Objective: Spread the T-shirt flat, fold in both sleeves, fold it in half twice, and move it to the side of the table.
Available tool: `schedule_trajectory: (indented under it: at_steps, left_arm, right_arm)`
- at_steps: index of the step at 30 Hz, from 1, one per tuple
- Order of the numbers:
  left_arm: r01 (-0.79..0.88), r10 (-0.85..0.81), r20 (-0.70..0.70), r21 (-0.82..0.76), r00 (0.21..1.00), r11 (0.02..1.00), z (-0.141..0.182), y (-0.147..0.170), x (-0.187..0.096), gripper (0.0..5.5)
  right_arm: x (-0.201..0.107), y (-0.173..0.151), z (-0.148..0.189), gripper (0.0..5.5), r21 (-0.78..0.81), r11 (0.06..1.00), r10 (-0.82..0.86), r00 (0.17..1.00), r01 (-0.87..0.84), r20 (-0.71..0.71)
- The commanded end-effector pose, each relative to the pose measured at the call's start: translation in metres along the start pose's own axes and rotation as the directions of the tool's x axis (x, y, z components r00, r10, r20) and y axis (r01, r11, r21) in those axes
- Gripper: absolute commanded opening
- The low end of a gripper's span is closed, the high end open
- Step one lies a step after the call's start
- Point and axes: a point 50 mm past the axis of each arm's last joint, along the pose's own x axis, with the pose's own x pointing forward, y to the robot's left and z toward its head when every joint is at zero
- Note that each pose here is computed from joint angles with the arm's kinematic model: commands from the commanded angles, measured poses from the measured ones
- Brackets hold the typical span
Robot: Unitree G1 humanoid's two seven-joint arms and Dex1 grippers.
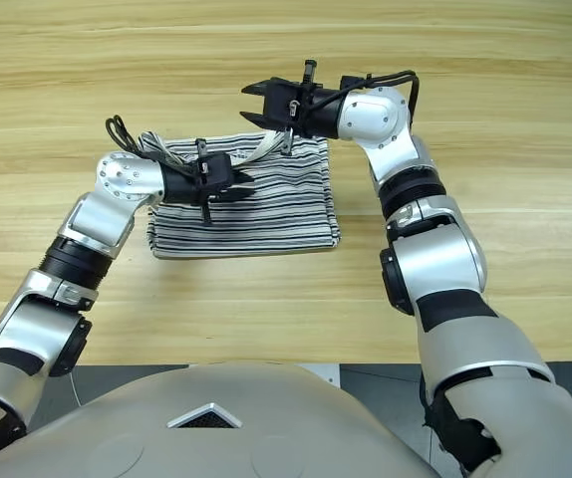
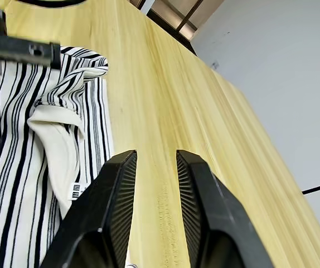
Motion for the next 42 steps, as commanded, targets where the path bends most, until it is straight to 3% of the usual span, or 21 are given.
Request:
schedule_trajectory:
  at_steps: [1, 7, 14, 25, 36, 42]
  left_arm:
    - [0.037, -0.037, -0.049, 0.013, 0.998, 0.999, -0.012, -0.004, 0.005, 0.9]
    - [0.072, -0.071, -0.08, 0.015, 0.994, 0.997, -0.023, -0.011, 0.003, 0.9]
    - [0.071, -0.069, -0.067, 0.025, 0.995, 0.997, -0.019, -0.01, 0.0, 0.9]
    - [0.092, -0.09, -0.038, 0.04, 0.995, 0.995, -0.011, -0.015, 0.006, 0.9]
    - [0.108, -0.107, -0.022, 0.043, 0.994, 0.993, -0.006, -0.021, 0.008, 0.9]
    - [0.121, -0.12, -0.016, 0.069, 0.993, 0.99, -0.004, -0.024, 0.004, 0.9]
  right_arm:
    - [0.002, 0.001, 0.002, 1.3, -0.029, 0.997, 0.067, 0.998, -0.067, -0.014]
    - [0.004, 0.031, -0.011, 1.3, -0.011, 0.974, 0.225, 0.972, -0.226, -0.069]
    - [0.012, 0.052, -0.017, 1.3, 0.012, 0.962, 0.273, 0.958, -0.273, -0.086]
    - [0.035, 0.043, -0.021, 1.3, -0.007, 0.993, 0.11, 0.966, -0.114, -0.234]
    - [0.021, 0.017, -0.039, 1.3, 0.103, 0.98, -0.115, 0.904, 0.171, -0.411]
    - [0.017, 0.021, -0.044, 1.3, 0.104, 0.984, -0.084, 0.892, 0.145, -0.445]
